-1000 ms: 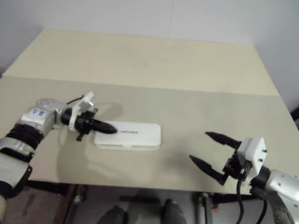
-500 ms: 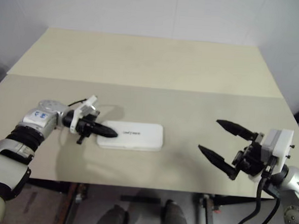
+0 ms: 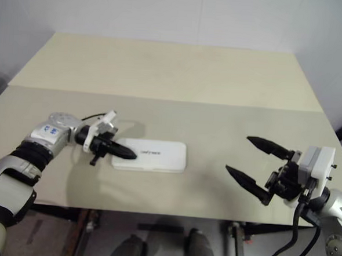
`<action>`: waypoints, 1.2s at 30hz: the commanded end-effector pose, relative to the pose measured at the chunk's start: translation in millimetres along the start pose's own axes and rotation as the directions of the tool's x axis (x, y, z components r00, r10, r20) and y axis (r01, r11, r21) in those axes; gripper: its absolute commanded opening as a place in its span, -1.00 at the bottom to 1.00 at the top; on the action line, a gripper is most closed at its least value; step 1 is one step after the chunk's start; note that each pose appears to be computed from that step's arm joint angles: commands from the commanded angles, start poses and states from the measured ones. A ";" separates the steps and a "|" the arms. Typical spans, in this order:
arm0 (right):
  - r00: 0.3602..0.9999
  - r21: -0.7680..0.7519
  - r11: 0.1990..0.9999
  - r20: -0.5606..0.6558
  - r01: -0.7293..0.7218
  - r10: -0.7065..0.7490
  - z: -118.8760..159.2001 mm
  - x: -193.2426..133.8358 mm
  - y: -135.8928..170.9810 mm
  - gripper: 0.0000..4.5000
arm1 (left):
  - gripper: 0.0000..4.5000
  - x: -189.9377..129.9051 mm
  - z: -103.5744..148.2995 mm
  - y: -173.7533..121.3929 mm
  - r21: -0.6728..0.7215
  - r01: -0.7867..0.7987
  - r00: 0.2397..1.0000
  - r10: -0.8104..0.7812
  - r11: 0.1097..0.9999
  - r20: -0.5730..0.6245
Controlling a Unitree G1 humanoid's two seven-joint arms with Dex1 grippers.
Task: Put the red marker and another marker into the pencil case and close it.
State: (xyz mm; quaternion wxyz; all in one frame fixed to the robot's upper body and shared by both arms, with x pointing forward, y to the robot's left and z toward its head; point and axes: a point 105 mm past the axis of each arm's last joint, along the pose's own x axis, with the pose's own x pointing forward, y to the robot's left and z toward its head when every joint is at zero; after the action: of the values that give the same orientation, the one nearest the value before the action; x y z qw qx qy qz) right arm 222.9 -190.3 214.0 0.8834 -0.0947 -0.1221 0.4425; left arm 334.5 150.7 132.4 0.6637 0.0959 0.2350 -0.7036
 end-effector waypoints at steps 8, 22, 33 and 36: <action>0.999 -0.039 0.999 0.038 -0.005 0.007 0.6 14.9 -1.6 1.00 | -0.98 4.7 -5.0 -8.2 -0.019 0.113 0.992 -0.114 0.993 -0.051; 0.997 -0.052 0.997 0.032 -0.062 0.064 -4.1 29.2 -13.7 1.00 | -0.98 -22.5 59.7 -7.1 0.039 -0.124 0.935 0.103 0.992 0.341; 0.990 -0.056 0.989 0.032 -0.136 0.138 -11.6 48.0 -34.5 1.00 | 0.44 -38.7 61.4 -53.1 0.085 -0.204 0.847 0.132 0.975 0.515; 0.989 -0.060 0.988 0.032 -0.144 0.146 -11.8 50.1 -40.0 1.00 | 0.89 -40.2 59.6 -59.6 0.096 -0.221 0.840 0.139 0.970 0.525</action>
State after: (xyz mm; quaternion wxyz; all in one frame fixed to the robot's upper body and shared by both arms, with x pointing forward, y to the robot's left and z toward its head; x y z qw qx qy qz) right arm 286.7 -174.0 212.1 0.8503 -0.1069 -0.1238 0.5002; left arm 297.4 157.5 198.0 0.7582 -0.0393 0.0176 -0.6506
